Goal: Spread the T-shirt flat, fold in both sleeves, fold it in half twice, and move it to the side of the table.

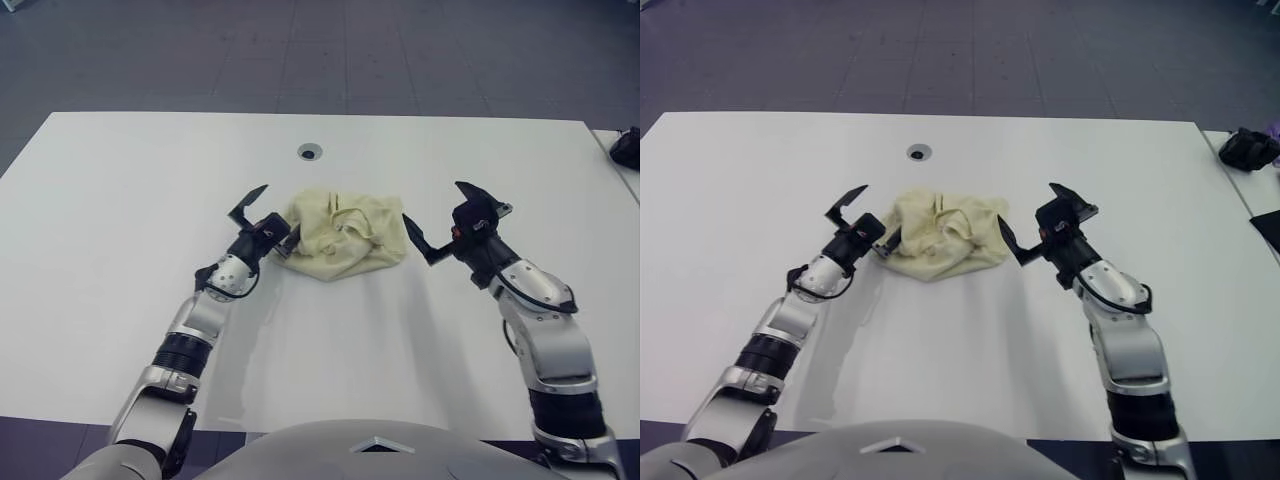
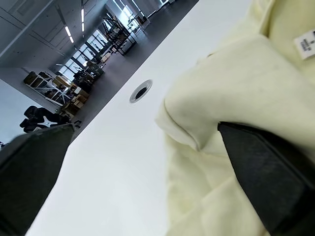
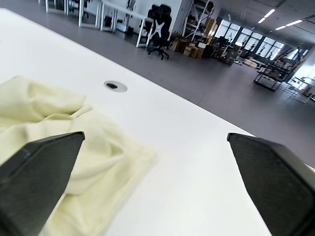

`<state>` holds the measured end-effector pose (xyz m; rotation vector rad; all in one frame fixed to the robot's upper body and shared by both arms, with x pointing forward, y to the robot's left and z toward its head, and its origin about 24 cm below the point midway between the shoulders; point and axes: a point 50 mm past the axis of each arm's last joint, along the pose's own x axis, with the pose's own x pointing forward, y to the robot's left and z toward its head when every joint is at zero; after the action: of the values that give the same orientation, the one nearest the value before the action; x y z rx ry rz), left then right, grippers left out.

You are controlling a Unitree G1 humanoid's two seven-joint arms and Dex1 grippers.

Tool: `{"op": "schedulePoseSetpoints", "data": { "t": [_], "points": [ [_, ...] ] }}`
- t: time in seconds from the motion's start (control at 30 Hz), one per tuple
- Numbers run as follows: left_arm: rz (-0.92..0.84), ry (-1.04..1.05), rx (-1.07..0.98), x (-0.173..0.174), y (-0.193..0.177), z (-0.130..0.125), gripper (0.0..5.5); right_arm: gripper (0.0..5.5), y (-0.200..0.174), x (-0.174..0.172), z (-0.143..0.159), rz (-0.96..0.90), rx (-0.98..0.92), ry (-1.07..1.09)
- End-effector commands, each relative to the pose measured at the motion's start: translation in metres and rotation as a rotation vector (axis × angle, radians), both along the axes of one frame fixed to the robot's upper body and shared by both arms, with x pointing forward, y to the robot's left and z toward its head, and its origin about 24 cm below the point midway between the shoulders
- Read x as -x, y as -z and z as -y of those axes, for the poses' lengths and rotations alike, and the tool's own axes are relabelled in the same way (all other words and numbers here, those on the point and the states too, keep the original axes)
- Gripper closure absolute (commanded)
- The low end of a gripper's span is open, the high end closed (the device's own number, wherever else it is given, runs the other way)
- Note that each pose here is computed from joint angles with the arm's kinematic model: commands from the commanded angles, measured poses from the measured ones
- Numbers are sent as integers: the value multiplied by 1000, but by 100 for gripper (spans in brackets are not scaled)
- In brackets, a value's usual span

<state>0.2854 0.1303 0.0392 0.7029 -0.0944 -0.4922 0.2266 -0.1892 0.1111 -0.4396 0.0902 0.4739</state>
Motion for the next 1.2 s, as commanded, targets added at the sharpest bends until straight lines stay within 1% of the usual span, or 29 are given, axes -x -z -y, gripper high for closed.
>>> {"op": "schedulePoseSetpoints", "data": {
  "t": [0.03, 0.13, 0.17, 0.2, 0.4, 0.6, 0.63, 0.73, 0.8, 0.83, 0.87, 1.0, 1.07, 1.13, 1.2],
  "points": [
    [-5, -22, -4, 5, -4, 9, 10, 11, 3, 17, 1, -84, 117, -110],
    [-11, -29, -6, 6, -4, 9, 10, 11, 16, 12, 3, -124, 158, -101],
    [-12, -26, -9, 5, -5, 9, 10, 30, 20, 9, 4, -126, 176, -93],
    [-10, -27, -14, 4, -5, 8, 10, 37, 23, 4, 3, -122, 184, -83],
    [-7, -25, -26, 0, -8, 5, 10, 133, 40, -20, -8, -105, 200, -84],
    [-21, -16, -26, 3, -4, 6, 10, 227, 49, -29, -11, -82, 249, -98],
    [-23, -15, -26, 4, -3, 6, 10, 235, 49, -30, -12, -71, 272, -104],
    [-24, -19, -29, 4, -3, 4, 10, 295, 49, -32, -15, -41, 315, -131],
    [-21, -25, -34, 3, -4, 1, 10, 327, 49, -33, -20, -18, 335, -158],
    [-18, -29, -37, 3, -5, -1, 10, 332, 49, -32, -22, -7, 340, -166],
    [-15, -34, -41, 2, -6, -4, 10, 356, 49, -32, -24, -1, 342, -171],
    [8, -58, -58, 2, -15, -22, 10, 421, 49, -31, -29, 18, 347, -177],
    [38, -54, -64, 4, -28, -35, 10, 453, 46, -33, -31, 40, 341, -170],
    [26, 252, -72, 9, -66, -25, 10, 483, 15, -42, -29, 156, 252, -121],
    [-4, 436, -108, 12, -86, -17, 10, 519, -2, -46, -28, 189, 172, -91]
  ]
}}
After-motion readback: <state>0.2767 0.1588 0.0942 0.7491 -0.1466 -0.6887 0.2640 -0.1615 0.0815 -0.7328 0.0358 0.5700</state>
